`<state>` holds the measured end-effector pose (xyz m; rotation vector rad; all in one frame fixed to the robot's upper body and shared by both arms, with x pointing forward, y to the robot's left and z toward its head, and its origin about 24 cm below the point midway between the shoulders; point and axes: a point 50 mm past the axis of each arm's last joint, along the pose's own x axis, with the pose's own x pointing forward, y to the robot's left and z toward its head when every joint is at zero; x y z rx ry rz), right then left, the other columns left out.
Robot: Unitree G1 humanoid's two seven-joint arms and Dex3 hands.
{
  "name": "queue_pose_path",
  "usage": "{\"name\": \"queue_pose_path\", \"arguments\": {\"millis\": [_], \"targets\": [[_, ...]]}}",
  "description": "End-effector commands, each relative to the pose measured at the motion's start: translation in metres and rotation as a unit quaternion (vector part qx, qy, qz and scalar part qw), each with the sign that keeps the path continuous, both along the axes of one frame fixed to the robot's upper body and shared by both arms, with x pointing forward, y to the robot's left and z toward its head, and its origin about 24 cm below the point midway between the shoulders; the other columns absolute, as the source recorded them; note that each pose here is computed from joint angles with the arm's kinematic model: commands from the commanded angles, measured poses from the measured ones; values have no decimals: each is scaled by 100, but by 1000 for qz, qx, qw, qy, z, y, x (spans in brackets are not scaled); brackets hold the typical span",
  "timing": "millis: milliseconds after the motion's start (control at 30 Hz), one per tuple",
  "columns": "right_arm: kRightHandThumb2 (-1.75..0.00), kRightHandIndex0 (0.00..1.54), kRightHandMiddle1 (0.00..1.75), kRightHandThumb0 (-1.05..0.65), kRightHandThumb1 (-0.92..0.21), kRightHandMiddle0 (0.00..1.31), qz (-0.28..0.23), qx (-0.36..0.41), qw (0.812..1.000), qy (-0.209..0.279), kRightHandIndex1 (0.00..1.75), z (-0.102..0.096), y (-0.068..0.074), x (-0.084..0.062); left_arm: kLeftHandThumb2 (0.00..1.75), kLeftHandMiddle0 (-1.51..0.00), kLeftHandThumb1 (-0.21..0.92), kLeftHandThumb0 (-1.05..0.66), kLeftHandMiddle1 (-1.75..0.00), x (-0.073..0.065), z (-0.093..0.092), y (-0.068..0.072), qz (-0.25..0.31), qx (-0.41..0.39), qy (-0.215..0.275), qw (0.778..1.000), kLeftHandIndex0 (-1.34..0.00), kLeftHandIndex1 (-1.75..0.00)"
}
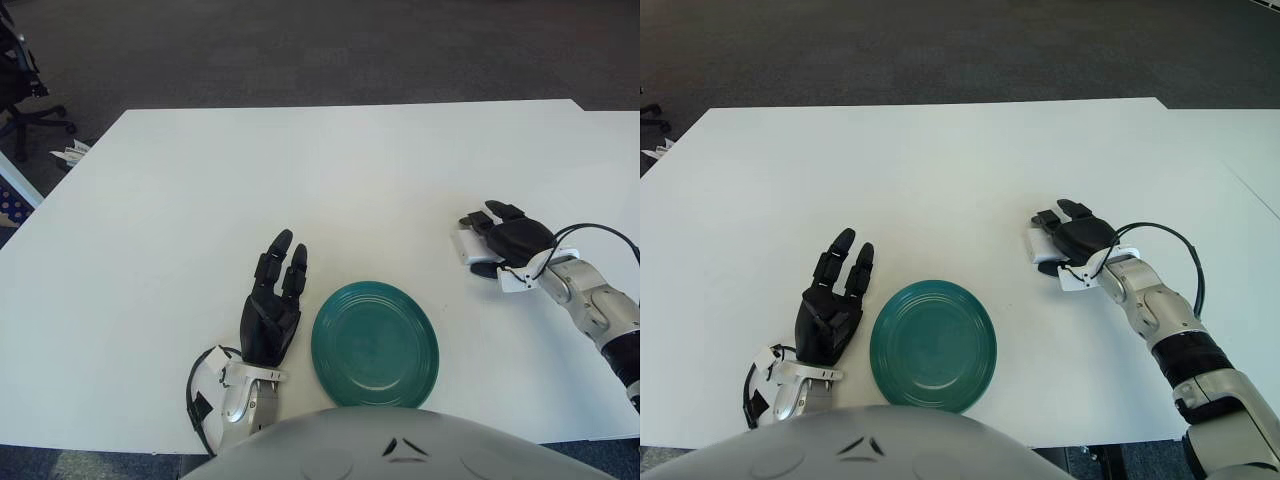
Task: Put the charger into the plate.
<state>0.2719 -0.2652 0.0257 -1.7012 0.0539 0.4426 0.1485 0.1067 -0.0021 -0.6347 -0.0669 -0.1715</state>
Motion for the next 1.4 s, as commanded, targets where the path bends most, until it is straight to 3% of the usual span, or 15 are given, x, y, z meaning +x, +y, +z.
{"name": "queue_pose_path", "arguments": {"millis": [0, 500, 600, 633, 667, 767, 867, 967, 1367], "targets": [[-79, 37, 69, -100, -92, 0, -36, -39, 997, 50, 3, -25, -15, -7, 112, -10, 92, -103, 0, 4, -6, -4, 2, -13, 14, 1000, 0, -40], [-75, 43, 71, -97, -92, 0, -42, -48, 996, 55, 5, -38, -23, -3, 113, -9, 92, -105, 0, 4, -7, -4, 0, -15, 15, 1000, 0, -39], [-71, 31, 102, -93, -92, 1, -43, -46, 997, 54, 81, -40, -25, -3, 113, -9, 92, -105, 0, 4, -8, -3, -2, -18, 18, 1000, 0, -37], [-70, 29, 122, -91, -92, 2, -41, -42, 997, 53, 115, -40, -25, -3, 113, -8, 92, -105, 0, 4, -8, -4, -2, -19, 18, 1000, 0, -36], [-63, 37, 141, -84, -92, 12, -40, -40, 997, 51, 136, -40, -25, -3, 113, -8, 92, -105, 0, 4, -8, -4, -2, -20, 19, 1000, 0, -35], [-54, 49, 164, -72, -92, 29, -39, -38, 997, 49, 162, -43, -27, -4, 113, -7, 92, -105, 0, 5, -7, -4, -2, -20, 18, 1000, 0, -34], [-77, 56, 171, -50, -74, 34, -37, -37, 998, 47, 171, -44, -28, -4, 113, -7, 92, -105, 0, 5, -7, -4, 0, -19, 18, 1000, 0, -33], [-85, 60, 173, -43, -68, 36, -38, -31, 998, 47, 173, -42, -30, -7, 113, -7, 92, -105, 0, 5, -7, -3, 1, -16, 19, 1000, 0, -32], [-90, 68, 175, -39, -64, 37, -66, -33, 995, 67, 175, -36, -32, -9, 113, -8, 92, -105, 0, 7, -9, -2, -2, -13, 18, 1000, 0, -35]]}}
